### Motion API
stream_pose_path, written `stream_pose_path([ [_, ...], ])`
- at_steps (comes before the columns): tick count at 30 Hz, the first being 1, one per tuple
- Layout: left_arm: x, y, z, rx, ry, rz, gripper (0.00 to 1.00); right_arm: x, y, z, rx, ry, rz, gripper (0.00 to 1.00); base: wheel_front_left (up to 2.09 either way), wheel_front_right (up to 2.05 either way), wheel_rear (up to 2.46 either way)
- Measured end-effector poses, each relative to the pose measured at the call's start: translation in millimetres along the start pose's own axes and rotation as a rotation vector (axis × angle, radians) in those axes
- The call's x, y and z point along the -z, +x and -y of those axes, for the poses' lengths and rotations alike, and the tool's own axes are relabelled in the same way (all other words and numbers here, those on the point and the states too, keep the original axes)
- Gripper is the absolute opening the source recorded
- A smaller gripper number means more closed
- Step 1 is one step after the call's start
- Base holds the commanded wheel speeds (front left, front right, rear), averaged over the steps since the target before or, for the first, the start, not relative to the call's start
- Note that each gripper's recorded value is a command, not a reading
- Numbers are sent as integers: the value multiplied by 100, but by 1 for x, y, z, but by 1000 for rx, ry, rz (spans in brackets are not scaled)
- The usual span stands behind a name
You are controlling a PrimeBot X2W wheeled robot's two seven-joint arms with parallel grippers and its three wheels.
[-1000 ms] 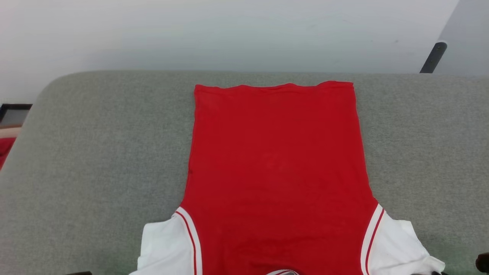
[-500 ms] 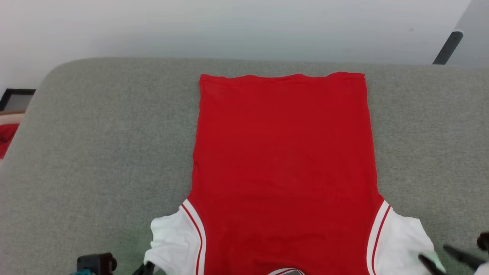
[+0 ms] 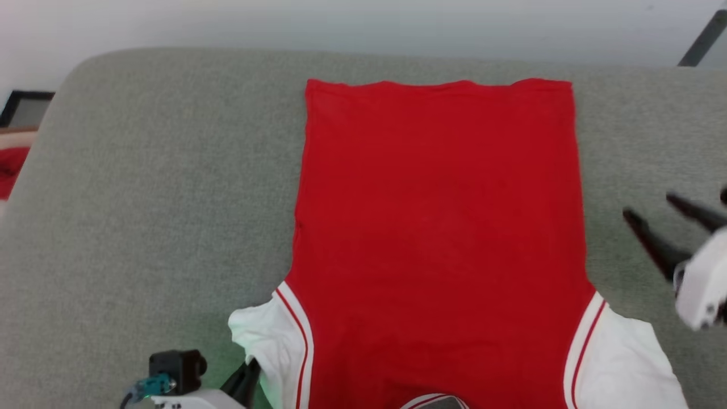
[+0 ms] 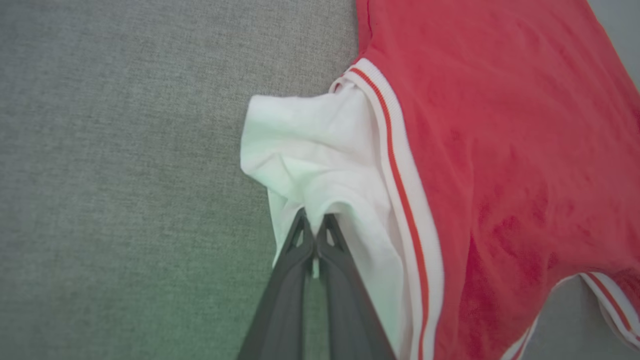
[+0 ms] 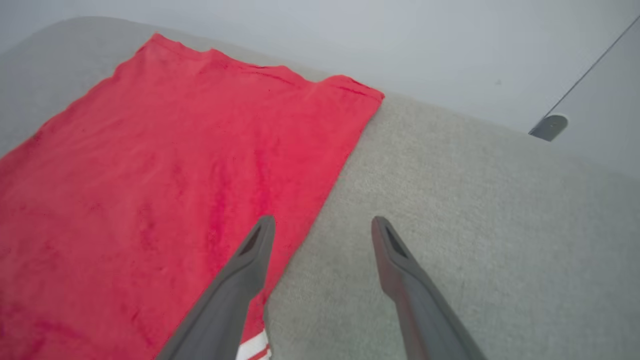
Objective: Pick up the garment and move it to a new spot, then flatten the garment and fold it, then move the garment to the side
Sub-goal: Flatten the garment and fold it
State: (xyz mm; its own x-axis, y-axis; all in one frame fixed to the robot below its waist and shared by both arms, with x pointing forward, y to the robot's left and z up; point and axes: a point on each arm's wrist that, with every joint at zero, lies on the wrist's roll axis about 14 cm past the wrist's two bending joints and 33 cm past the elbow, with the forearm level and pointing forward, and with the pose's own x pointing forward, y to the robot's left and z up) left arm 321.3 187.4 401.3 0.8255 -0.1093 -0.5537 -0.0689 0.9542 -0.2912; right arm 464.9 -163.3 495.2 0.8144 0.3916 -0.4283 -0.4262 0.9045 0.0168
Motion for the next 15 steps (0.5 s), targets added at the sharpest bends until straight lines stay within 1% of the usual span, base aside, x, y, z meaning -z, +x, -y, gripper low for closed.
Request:
stream_pose_path([
  [5,-1,8,3,8,-5,0,0,-23,44,15,14,-16,7,100,0,0,0],
  [7,0,10,3,7,-9,-5,0,-27,61,21,19,-26,-11,100,0,0,0],
  [12,2,15,-1,-5,-27,-11,0,-27,102,31,28,-10,-80,100,0,0,0],
  [15,5,17,-4,-13,-34,-17,0,-19,124,36,34,10,-146,100,0,0,0],
])
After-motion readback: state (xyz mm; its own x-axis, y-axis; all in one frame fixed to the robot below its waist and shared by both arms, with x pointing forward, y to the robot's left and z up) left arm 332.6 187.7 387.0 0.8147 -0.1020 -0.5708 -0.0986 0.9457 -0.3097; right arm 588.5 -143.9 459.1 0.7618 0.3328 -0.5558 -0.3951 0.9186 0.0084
